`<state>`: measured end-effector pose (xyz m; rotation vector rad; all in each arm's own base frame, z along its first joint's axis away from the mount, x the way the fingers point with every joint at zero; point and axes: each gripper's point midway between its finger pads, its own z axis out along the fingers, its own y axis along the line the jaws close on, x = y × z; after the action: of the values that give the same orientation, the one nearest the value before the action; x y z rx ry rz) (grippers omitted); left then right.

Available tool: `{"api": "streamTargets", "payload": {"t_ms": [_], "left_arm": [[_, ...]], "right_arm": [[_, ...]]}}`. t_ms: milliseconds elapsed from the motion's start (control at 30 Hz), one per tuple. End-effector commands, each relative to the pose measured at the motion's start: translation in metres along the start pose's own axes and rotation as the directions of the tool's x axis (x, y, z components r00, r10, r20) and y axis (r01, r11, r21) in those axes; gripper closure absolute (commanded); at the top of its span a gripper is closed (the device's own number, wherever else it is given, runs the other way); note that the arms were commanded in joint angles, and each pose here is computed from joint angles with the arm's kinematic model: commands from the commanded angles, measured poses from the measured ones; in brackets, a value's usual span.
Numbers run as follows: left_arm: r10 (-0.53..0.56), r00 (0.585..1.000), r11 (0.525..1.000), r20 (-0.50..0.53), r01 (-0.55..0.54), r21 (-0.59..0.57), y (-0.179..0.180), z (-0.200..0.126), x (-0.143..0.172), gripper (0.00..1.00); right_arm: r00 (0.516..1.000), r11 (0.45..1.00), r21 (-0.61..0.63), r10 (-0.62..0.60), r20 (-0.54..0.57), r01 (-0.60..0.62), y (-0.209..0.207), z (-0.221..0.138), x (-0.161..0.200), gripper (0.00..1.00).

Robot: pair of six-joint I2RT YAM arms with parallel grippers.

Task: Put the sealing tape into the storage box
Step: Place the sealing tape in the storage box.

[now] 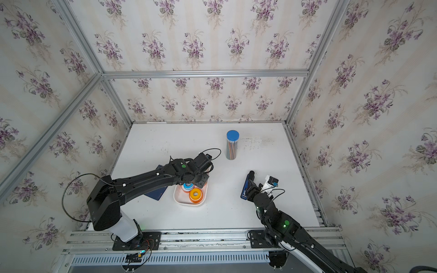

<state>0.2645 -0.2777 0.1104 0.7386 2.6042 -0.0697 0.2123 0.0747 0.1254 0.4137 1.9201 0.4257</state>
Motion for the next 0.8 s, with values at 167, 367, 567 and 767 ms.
{"api": "streamTargets", "payload": {"t_ms": [167, 367, 567, 767], "left_arm": [[-0.051, 0.999, 0.998, -0.003, 0.051, 0.025, 0.007, 0.019, -0.003, 0.48], [-0.055, 0.998, 0.998, -0.020, 0.055, 0.006, 0.013, 0.030, -0.002, 0.46], [-0.061, 0.998, 0.998, -0.025, 0.061, -0.013, 0.018, 0.033, -0.002, 0.46], [-0.056, 0.998, 0.998, -0.041, 0.056, -0.013, 0.018, 0.037, 0.001, 0.37]], "right_arm": [[1.000, 1.000, -0.005, -0.001, 0.001, 0.001, 0.001, 0.000, 0.000, 0.34], [1.000, 1.000, -0.003, -0.002, 0.001, 0.002, 0.001, 0.001, 0.000, 0.34], [1.000, 1.000, -0.003, -0.002, 0.000, 0.002, 0.001, 0.001, 0.000, 0.34], [1.000, 1.000, -0.003, -0.002, 0.000, 0.002, 0.001, 0.001, 0.000, 0.34]]}}
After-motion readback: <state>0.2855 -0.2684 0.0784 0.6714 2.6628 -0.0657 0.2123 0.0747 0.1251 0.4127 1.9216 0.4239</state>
